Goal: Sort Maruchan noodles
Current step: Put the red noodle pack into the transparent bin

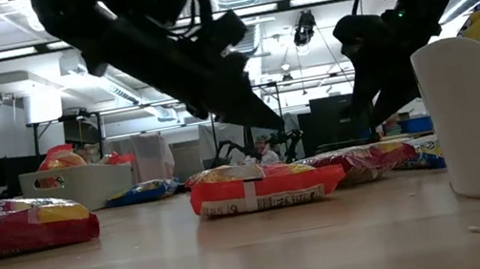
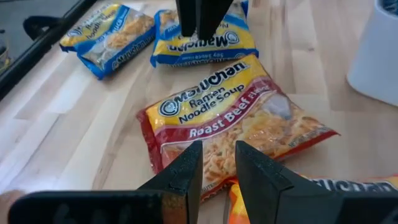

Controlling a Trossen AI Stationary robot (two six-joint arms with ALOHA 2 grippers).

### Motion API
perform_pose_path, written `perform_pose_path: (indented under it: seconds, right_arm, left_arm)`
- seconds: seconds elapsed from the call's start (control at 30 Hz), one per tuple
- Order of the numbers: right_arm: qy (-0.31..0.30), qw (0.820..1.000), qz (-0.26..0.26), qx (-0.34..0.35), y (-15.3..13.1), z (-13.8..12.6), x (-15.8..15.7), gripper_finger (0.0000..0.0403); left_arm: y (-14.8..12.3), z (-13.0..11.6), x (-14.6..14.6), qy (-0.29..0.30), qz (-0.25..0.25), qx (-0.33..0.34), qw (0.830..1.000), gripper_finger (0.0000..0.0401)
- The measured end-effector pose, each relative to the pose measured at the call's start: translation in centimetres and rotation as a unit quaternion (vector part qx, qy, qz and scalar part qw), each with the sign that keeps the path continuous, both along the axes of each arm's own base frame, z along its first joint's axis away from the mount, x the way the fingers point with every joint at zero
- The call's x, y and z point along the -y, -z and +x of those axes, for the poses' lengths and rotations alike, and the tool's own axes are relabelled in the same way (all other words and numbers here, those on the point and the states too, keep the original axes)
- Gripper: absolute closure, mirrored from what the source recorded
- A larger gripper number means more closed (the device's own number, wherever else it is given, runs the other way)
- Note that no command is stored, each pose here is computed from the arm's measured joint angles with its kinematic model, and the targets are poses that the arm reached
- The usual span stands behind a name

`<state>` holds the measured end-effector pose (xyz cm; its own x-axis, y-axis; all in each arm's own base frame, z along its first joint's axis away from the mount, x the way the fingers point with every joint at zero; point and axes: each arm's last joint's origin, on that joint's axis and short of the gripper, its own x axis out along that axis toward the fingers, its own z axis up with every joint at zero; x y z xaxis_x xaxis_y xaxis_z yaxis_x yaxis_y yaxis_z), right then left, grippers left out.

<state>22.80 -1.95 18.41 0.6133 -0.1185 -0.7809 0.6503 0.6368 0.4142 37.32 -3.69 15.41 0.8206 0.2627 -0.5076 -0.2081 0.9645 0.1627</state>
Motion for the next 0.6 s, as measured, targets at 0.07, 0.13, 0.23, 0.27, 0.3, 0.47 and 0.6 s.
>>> perform_pose_path:
  seconds: [0.07, 0.13, 0.23, 0.27, 0.3, 0.47, 0.6]
  right_arm:
    - [0.001, 1.000, -0.002, 0.000, 0.0, 0.0, 0.0, 0.0193]
    - [0.002, 1.000, -0.004, -0.002, 0.1, 0.1, 0.0, 0.0183]
    - [0.002, 1.000, -0.003, -0.008, 0.4, 0.2, 0.0, 0.0172]
    - [0.003, 1.000, -0.002, -0.011, 0.5, 0.2, 0.0, 0.0169]
    - [0.004, 1.000, -0.001, -0.013, 0.7, 0.3, 0.0, 0.0166]
    - [0.014, 1.000, 0.008, -0.025, 1.8, 0.4, 0.1, 0.0151]
    - [0.020, 0.999, 0.015, -0.041, 2.5, 0.6, 0.1, 0.0140]
  left_arm:
    - [0.5, 0.4, -0.3, 0.001, -0.003, -0.005, 1.000, 0.0324]
    - [0.9, 0.8, -0.5, 0.000, -0.005, -0.007, 1.000, 0.0324]
    - [1.4, 1.5, -0.9, -0.004, -0.006, -0.007, 1.000, 0.0324]
    - [1.7, 1.7, -1.0, -0.006, -0.006, -0.008, 1.000, 0.0324]
    - [1.9, 1.9, -1.1, -0.008, -0.005, -0.009, 1.000, 0.0324]
    - [3.1, 3.0, -1.4, -0.010, -0.002, -0.018, 1.000, 0.0324]
    - [3.6, 2.8, -1.5, -0.011, 0.000, -0.038, 0.999, 0.0324]
